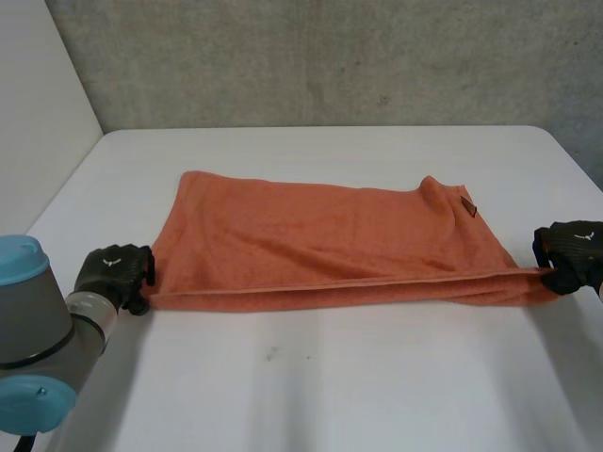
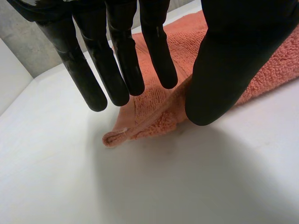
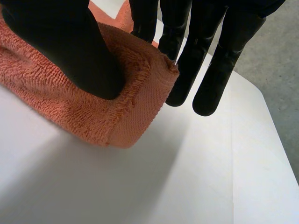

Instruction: Fold the laundry

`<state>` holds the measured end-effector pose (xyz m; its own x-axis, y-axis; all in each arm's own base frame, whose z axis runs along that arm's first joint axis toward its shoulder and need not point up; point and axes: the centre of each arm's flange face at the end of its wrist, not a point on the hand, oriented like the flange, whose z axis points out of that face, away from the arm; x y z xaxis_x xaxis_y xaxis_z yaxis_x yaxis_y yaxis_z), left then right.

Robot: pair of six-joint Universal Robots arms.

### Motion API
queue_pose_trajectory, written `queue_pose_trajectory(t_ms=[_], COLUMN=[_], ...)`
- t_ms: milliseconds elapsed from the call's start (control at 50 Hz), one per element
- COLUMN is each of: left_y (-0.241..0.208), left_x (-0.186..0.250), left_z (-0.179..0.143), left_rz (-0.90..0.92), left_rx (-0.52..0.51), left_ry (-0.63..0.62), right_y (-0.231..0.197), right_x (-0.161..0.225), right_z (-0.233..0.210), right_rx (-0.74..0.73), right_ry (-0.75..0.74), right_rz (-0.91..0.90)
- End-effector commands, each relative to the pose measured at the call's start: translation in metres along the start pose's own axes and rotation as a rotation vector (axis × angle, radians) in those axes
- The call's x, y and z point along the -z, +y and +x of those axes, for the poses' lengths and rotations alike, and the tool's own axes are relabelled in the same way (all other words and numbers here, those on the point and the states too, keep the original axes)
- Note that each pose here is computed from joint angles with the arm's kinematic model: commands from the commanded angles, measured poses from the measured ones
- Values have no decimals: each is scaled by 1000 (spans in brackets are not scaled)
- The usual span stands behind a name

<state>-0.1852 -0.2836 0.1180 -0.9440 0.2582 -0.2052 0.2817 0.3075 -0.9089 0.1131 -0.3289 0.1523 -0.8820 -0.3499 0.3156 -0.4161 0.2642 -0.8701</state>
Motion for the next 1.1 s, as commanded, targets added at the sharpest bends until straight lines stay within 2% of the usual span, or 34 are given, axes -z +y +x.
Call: queue_pose_trajectory(t_ms=[20,180,280,320,420,500,540,660,760,820,860,880,920,1000,1080,1100], left_y=[0,-4,-22,-32,-40,-43,-44,-44,-46,-41,-41,-41,-41,-47,-59,-59], left_x=[0,6,24,42,72,92,108,117,107,83,59,59,47,5,-37,-37], left_z=[0,-2,-10,-20,-37,-40,-39,-37,-39,-39,-36,-36,-34,-27,-16,-16], left_rz=[-1,13,68,70,10,-31,-68,-96,-86,-99,-88,-88,-79,-24,73,73], left_rx=[-1,0,0,-19,-79,-100,-107,-105,-102,-102,-113,-113,-118,-135,-155,-155], left_ry=[1,-8,-36,-63,-112,-114,-101,-85,-85,-68,-50,-49,-41,-23,-10,-10], right_y=[0,2,1,-13,-20,-24,-30,-34,-35,-35,-29,-29,-26,-29,-28,-28], right_x=[0,3,18,39,64,82,104,115,97,89,61,61,35,13,-27,-27], right_z=[1,-2,-11,-14,-10,-6,-7,0,11,12,15,15,9,0,2,2], right_rx=[0,2,-7,31,134,202,265,306,349,353,330,330,304,301,326,326], right_ry=[1,-9,-72,-119,-164,-186,-235,-260,-168,-144,-126,-126,-142,-147,-73,-73], right_rz=[1,-22,-101,-137,-211,-280,-340,-362,-282,-252,-223,-223,-194,-165,-124,-123])
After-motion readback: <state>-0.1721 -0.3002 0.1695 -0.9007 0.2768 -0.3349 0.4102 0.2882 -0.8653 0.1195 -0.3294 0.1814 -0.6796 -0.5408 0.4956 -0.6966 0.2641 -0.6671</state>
